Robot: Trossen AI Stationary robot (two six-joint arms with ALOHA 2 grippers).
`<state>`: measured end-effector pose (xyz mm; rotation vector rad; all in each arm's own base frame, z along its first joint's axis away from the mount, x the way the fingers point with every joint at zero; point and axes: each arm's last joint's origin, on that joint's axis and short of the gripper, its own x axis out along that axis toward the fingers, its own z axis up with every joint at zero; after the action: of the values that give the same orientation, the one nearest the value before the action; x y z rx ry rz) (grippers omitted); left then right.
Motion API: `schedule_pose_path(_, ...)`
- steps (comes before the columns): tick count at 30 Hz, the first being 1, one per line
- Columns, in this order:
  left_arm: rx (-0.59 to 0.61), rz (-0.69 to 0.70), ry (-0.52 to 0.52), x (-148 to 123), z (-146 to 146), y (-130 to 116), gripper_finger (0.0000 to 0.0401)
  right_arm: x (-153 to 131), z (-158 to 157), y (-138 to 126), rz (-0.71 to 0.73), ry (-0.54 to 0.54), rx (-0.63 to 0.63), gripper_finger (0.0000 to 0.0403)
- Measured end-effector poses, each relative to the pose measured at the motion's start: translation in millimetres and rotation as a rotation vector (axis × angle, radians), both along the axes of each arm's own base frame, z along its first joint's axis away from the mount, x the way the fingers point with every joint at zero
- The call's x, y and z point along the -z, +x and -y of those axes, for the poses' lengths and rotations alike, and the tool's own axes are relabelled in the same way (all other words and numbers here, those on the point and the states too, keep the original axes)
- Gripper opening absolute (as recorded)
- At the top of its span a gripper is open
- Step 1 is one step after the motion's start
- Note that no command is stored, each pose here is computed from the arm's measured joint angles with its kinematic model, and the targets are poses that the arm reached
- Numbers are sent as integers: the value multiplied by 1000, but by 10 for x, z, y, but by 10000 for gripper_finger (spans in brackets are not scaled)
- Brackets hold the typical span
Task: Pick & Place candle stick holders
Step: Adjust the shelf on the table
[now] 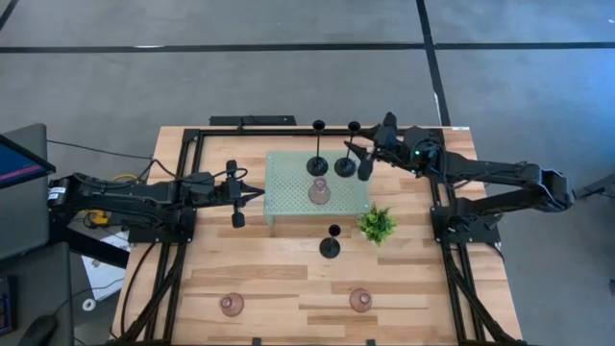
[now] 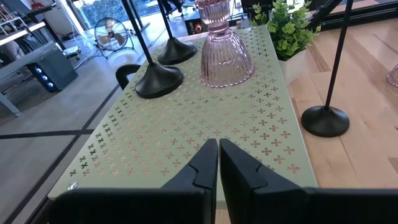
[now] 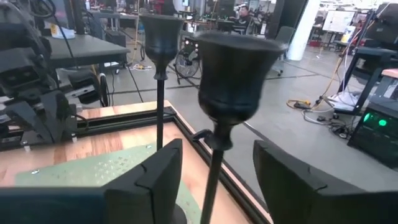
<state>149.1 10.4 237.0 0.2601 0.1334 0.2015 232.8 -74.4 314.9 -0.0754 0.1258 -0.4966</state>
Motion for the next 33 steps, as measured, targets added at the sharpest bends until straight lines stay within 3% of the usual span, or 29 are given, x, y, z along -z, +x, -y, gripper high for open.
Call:
schedule_pose_path(9, 0, 0, 0, 0, 0, 0, 17, -112, -112, -385, -73, 22, 0, 186)
schedule_pose_path(23, 0, 13, -33, -5, 1, 1, 17, -76, -403, -963, -238, 116, -77, 85)
schedule_pose_path(30, 167, 19, -153, 1, 57, 16, 17, 12, -482, -1025, -344, 133, -121, 14)
schedule_pose_path(33, 209, 18, -195, 5, 90, 27, 17, 28, -510, -1026, -365, 133, -142, 6)
